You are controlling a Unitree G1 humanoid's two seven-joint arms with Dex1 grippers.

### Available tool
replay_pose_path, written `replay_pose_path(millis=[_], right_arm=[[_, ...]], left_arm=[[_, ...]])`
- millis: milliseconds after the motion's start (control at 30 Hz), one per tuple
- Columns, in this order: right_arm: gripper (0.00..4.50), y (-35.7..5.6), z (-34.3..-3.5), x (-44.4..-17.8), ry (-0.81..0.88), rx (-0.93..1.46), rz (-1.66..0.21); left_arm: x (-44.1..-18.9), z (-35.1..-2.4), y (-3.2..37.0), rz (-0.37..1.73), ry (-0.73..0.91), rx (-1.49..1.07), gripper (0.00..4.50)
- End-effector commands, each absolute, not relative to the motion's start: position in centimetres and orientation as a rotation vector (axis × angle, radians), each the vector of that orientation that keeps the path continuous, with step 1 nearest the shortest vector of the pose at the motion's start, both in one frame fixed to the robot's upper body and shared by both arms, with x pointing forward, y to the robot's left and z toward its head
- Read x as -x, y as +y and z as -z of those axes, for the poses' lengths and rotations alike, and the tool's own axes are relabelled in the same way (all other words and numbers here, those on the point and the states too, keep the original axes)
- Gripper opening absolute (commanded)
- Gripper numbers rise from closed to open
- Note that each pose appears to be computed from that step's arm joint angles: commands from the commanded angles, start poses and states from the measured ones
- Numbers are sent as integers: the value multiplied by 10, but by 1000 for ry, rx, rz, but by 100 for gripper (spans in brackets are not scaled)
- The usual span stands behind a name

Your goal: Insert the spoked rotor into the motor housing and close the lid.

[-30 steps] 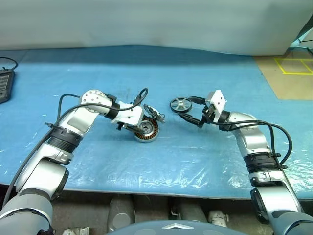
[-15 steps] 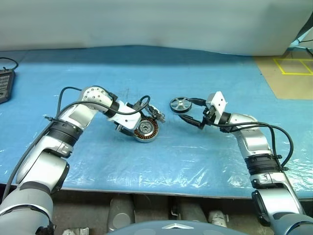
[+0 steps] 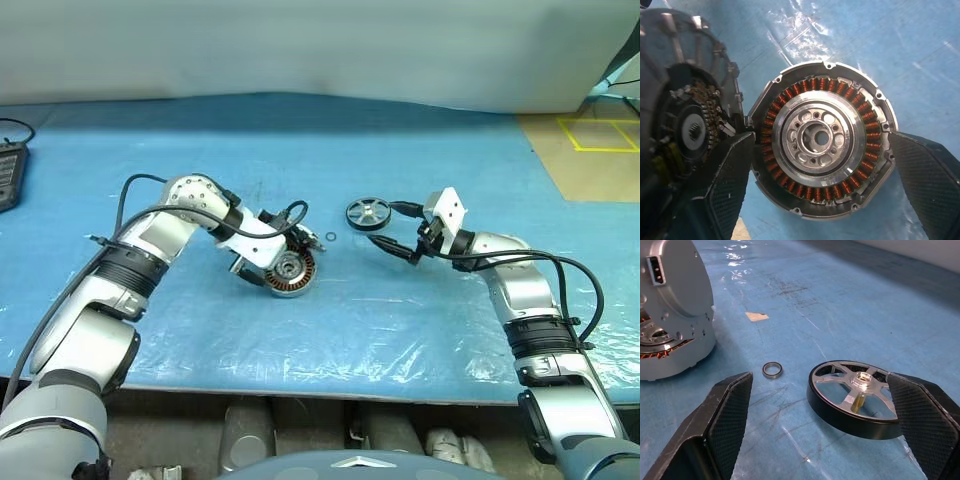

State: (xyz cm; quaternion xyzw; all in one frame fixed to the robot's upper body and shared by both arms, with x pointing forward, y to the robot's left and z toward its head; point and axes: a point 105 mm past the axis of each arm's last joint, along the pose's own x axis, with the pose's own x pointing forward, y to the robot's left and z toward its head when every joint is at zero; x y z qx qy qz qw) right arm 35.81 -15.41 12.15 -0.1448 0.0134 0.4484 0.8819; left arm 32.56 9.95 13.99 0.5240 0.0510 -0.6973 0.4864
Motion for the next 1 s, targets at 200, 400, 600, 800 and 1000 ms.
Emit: replay_pose_path(millis=[200,400,600,800,1000], right_arm=[[450,-150,-135,-358,-30,311,-943],[450,-151,-134,-357,-25,312,-942],[450,-152,-133,-355,-19,315,-943],[450,-153,-134,-355,-17,319,-945],[450,-154,-134,-355,-15,323,-944]], left_arm=[[-332,-167,96,1654,85,-1270,447],[-322,-160,108,1706,173,-1286,447],[-319,-160,112,1716,209,-1294,355],[-320,-156,107,1713,195,-1296,325],[-318,-145,105,1736,211,-1313,325]])
